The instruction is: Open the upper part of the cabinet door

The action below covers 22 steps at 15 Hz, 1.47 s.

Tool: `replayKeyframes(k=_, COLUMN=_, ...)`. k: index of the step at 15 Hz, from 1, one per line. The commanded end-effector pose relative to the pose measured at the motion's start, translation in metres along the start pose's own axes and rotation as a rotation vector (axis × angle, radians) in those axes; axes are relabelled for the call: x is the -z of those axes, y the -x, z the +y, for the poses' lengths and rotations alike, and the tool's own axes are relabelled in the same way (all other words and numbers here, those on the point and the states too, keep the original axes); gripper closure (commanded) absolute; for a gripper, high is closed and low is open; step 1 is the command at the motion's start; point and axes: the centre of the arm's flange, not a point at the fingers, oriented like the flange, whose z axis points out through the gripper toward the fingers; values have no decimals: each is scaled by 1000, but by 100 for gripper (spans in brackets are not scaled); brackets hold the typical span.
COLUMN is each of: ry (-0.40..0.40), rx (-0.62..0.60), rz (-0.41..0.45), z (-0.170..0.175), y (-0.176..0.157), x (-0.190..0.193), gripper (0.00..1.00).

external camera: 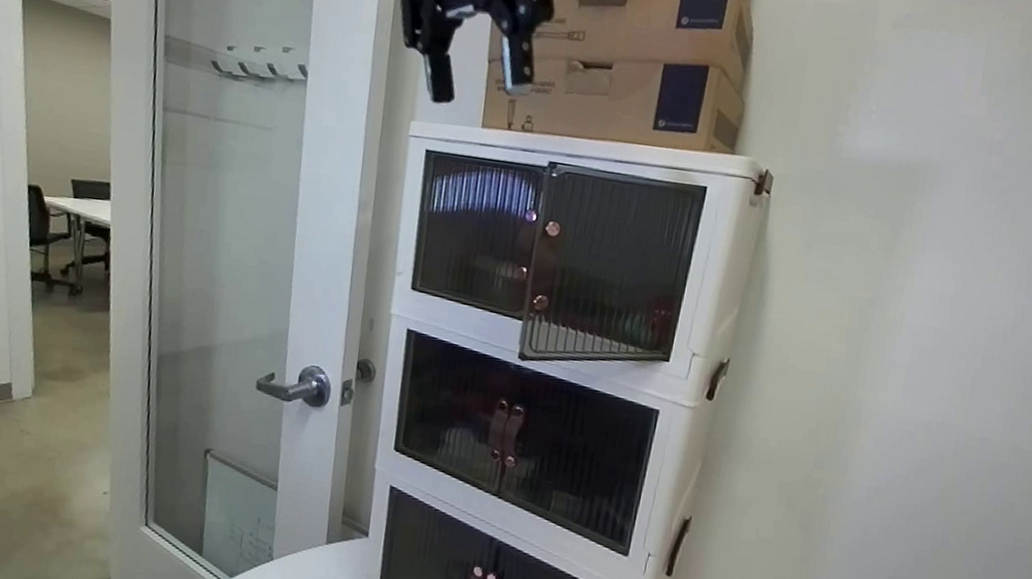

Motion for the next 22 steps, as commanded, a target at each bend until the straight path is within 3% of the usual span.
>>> replayKeyframes(k=1, ry=49, rx=112, rz=-35, z=-42, y=-11, x=7, gripper=0)
replayKeyframes(k=6, ry=137, rx=230, rz=-54, z=-119, y=-42, x=-38, gripper=0)
replayKeyframes(k=10, ry=227, rx=219, rz=8, z=-170, y=-71, x=-77, gripper=0)
replayKeyframes(k=14, ry=234, rx=125, rz=94, z=-207, y=-88, x=-94, gripper=0)
replayKeyframes(k=17, ry=299, rx=26, rz=145, z=-217, y=-95, x=-107, gripper=0)
replayKeyframes(k=20, ry=419, rx=-62, rz=205, z=-212, y=-103, x=-123, gripper=0)
replayKeyframes(k=22, ry=470, rx=-116, rz=281, z=-208, y=-106, x=-131, gripper=0)
